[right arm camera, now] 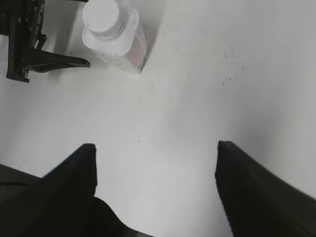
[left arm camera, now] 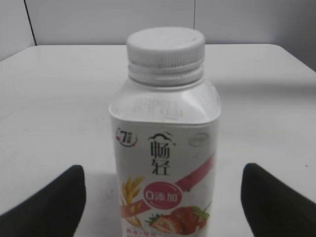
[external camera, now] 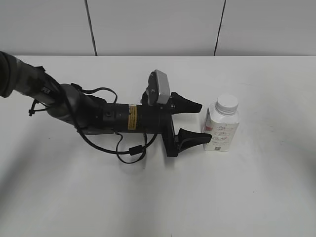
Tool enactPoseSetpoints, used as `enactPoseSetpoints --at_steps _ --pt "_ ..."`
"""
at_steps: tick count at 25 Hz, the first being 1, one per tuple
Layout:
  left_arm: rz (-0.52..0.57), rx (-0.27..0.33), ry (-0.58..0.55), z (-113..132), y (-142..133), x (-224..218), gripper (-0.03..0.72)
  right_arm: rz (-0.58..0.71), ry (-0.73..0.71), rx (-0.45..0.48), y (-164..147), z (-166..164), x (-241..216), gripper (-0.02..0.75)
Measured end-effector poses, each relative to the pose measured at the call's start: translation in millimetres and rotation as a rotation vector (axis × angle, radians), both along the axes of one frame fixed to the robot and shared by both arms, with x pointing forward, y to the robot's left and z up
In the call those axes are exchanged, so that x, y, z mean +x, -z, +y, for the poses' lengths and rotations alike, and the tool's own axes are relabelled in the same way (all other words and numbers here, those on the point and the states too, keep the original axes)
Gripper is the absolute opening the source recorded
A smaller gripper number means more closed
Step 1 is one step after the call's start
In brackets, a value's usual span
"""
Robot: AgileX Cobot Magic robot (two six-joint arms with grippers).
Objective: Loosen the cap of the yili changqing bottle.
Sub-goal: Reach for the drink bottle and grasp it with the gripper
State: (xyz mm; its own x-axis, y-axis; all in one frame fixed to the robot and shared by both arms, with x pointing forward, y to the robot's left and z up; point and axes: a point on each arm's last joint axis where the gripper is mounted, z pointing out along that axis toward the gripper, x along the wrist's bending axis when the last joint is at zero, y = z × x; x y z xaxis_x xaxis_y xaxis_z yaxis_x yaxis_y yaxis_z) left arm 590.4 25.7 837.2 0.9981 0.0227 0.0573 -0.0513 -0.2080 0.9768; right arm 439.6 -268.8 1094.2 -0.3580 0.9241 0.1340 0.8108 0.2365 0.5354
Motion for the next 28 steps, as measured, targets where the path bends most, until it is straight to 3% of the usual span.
enactPoseSetpoints --at_steps 8,19,28 --pt "-0.012 -0.006 0.004 -13.8 8.0 8.0 0.587 0.041 -0.029 -0.004 -4.3 3.5 36.7 0.587" --pt "-0.023 0.04 -0.015 -27.5 12.2 6.5 0.583 0.027 -0.212 -0.012 -10.3 54.4 65.7 0.587" --pt "-0.023 0.042 -0.011 -29.0 12.4 5.3 0.455 0.128 -0.191 0.004 -4.0 76.2 99.7 0.587"
